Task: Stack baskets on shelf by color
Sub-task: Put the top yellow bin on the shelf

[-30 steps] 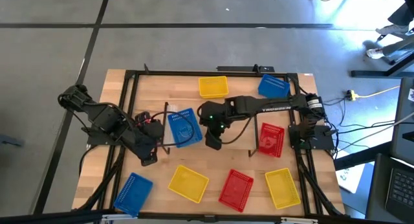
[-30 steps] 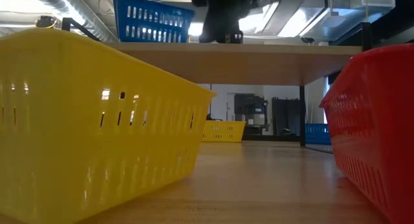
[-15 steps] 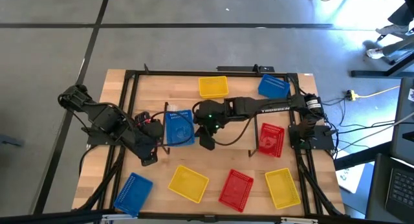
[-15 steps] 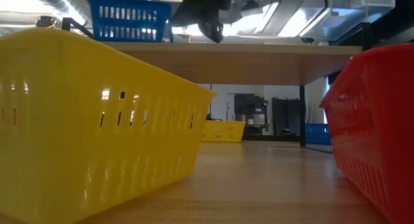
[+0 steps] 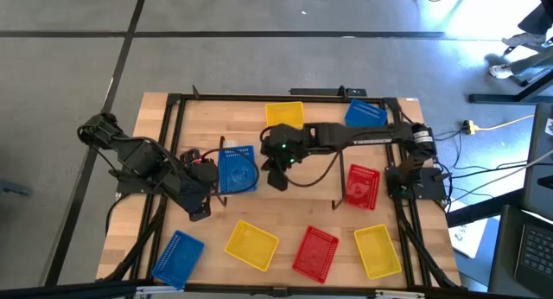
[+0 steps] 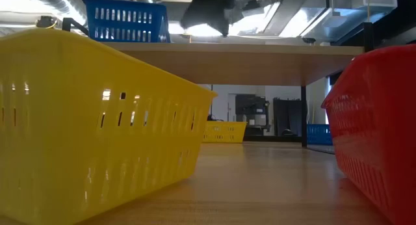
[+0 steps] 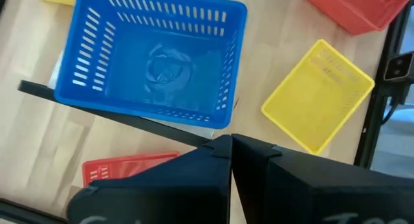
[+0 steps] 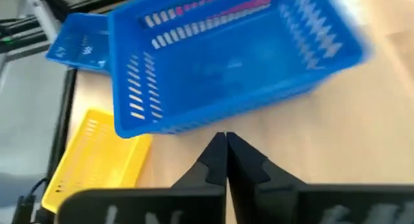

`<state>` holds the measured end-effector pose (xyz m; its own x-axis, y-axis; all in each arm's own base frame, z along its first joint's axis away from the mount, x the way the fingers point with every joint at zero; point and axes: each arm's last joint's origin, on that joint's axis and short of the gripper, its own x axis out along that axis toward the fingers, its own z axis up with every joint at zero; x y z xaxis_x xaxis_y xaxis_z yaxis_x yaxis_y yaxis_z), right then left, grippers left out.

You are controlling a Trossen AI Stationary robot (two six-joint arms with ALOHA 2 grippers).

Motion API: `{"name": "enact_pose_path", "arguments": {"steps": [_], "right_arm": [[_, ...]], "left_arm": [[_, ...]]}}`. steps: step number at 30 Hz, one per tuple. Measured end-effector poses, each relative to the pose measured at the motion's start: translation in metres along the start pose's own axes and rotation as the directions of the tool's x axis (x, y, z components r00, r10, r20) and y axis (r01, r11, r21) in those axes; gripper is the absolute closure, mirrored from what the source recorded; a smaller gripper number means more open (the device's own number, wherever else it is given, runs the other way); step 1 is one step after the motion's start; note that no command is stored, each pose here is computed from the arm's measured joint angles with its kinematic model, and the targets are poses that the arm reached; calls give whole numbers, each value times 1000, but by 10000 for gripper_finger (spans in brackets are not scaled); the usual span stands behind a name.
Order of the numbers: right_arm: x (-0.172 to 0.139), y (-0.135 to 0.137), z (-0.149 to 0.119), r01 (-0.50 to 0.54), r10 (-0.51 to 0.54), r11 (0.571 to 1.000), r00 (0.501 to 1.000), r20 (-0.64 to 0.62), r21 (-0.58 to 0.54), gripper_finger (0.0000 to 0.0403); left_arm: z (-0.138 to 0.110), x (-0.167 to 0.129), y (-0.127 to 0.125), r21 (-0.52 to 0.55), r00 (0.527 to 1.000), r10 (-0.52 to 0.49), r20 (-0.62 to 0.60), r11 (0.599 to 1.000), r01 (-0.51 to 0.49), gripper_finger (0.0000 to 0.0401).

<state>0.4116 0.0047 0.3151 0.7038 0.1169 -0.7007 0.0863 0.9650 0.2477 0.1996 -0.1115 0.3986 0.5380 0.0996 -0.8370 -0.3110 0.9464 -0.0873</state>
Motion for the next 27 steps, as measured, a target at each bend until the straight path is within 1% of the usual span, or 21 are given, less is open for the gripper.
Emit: {"name": "enact_pose_path", "arguments": {"steps": [3,6,8,12,14,18,20,27], "right_arm": [[-23,-3,5,127,-127,992,992,-17,-2,402],[-43,-14,13,231,-230,973,972,-43,14,402],[-57,-24,19,267,-265,963,963,-58,28,402],[-79,-54,25,331,-323,941,940,-110,65,402],[-87,-73,28,344,-334,936,935,-114,72,402],[-97,-113,25,292,-274,952,948,-165,97,402],[-99,-132,24,284,-262,952,949,-173,113,402],[-99,-188,22,335,-315,934,936,-159,120,402]], "left_arm": [[1,0,1,1,999,34,33,999,-34,401],[3,0,3,-4,993,85,86,996,-85,401],[5,0,5,-22,987,117,114,993,-115,401],[12,3,13,-106,966,196,168,978,-180,401],[16,4,17,-142,956,230,184,968,-205,401],[24,8,28,-201,940,281,191,949,-243,401],[28,10,33,-223,935,300,188,940,-257,401],[38,14,48,-292,918,355,175,909,-296,401]]}}
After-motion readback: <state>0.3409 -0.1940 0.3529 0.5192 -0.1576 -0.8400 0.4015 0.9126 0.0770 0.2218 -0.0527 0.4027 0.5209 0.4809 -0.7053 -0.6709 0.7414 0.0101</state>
